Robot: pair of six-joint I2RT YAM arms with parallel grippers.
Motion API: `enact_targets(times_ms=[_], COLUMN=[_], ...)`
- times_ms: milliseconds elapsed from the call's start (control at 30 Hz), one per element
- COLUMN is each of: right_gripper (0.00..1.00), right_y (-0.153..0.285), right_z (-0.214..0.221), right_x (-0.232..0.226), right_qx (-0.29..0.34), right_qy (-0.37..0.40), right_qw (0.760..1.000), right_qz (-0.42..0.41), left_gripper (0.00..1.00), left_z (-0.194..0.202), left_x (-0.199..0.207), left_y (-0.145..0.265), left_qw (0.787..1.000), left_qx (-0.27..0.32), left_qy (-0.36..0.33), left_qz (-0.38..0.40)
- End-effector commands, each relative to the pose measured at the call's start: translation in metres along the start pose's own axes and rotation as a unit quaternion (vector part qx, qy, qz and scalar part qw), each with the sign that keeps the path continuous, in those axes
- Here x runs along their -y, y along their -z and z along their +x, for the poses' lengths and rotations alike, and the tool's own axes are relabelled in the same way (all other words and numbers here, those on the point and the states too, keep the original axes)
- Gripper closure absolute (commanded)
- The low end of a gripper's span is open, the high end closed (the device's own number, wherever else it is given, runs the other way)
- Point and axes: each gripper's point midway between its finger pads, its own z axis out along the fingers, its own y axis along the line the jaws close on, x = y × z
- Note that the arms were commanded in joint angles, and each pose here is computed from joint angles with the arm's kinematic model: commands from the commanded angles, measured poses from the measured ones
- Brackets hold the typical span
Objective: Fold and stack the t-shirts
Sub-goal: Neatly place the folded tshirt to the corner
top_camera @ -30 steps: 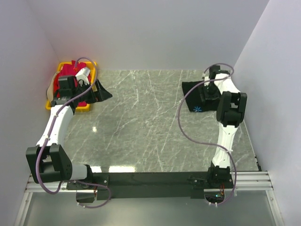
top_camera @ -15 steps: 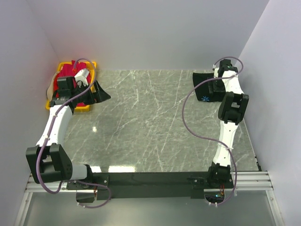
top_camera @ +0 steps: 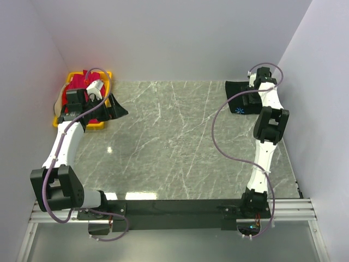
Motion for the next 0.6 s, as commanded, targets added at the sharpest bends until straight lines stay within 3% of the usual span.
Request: enact_targets(times_ms=[0, 267, 433, 567], right_gripper=[0.12, 0.05, 0.04, 0.03], right_y=[0.056, 0.208, 0.263, 0.29], right_z=[-0.063, -0.121, -0.098, -0.046], right_x=[-0.003, -0.028, -0.07, -0.116], right_qx=[0.113, 0.263, 0.265, 0.248], right_qy=[0.012, 0.011, 0.023, 0.041], right_qw=[0.994, 0.964, 0.959, 0.959], right_qz=[-0.002, -0.045, -0.102, -0.132], left_gripper=[0.0, 0.01, 0.01, 0.01], left_z=[-0.021, -0.05, -0.078, -0.069], left_x=[0.008, 0.018, 0.02, 0.011], left_y=[0.004, 0.021, 0.036, 0.029], left_qw=[0.999, 0.994, 0.985, 0.991], left_qx=[0.029, 0.082, 0.135, 0.063], left_qy=[-0.027, -0.079, -0.105, -0.105], left_qz=[0.013, 0.001, -0.034, -0.043])
